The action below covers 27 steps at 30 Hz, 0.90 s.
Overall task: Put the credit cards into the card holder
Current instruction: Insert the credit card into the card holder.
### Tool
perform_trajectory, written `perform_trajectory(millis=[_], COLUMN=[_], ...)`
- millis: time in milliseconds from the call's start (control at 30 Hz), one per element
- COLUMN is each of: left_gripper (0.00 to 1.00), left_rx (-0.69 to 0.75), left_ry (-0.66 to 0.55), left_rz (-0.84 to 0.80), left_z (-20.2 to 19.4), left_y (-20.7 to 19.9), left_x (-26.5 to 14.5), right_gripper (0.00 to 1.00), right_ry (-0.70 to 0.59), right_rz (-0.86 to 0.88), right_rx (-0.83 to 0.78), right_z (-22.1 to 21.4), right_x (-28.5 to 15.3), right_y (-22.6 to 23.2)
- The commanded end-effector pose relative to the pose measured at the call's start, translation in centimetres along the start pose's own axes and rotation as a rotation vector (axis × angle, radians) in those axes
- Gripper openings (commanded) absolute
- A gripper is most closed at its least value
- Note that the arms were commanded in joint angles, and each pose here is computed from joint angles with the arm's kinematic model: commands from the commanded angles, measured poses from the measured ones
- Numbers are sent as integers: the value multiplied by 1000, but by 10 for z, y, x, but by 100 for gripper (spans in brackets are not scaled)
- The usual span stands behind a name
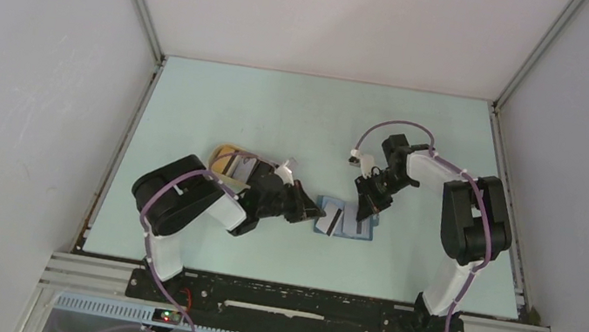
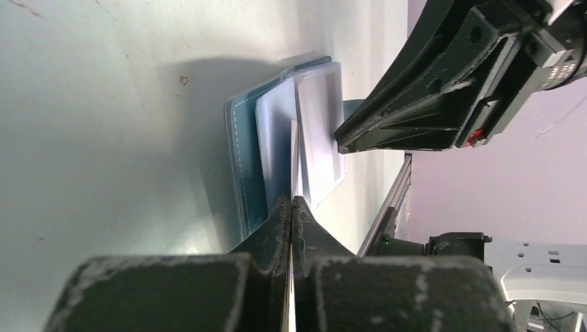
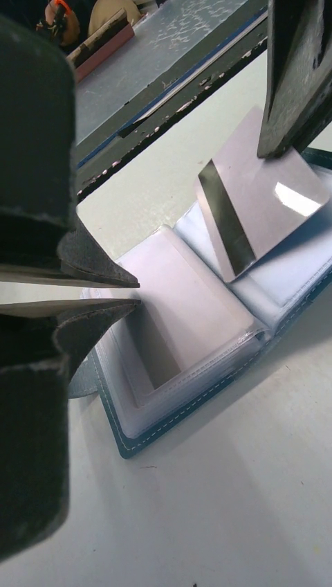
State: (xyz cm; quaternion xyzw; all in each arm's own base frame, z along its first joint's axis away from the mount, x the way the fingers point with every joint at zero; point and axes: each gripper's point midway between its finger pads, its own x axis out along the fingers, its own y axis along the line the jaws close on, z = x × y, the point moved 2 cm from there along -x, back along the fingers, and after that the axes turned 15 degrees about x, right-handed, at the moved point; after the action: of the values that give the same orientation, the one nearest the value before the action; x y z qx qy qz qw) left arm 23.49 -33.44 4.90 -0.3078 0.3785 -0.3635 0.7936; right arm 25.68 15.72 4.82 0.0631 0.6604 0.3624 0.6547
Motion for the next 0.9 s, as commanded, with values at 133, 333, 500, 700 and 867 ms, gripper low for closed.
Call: perform_trajectory(millis=[133, 333, 500, 700, 867], left_gripper=[0, 0, 0, 0, 0], left_rx=[-23, -51, -48, -44, -44], left_ry=[-56, -56, -58, -51, -39], left_rz=[-128, -171, -176, -167, -158], left_z=[12, 11, 11, 8, 6], left_y=[-27, -30, -31, -27, -24], left_x=[-19, -16, -18, -16, -12], right_gripper=[19, 19, 19, 19, 19], right_ry=[-8, -7, -5, -2, 1], right_rz=[-23, -26, -26, -22, -22], right_rx=[-15, -17, -16, -20, -17], right_z=[8, 8, 8, 7, 7], right_x=[-1, -1, 0, 0, 1], right_y=[0, -1, -1, -1, -1])
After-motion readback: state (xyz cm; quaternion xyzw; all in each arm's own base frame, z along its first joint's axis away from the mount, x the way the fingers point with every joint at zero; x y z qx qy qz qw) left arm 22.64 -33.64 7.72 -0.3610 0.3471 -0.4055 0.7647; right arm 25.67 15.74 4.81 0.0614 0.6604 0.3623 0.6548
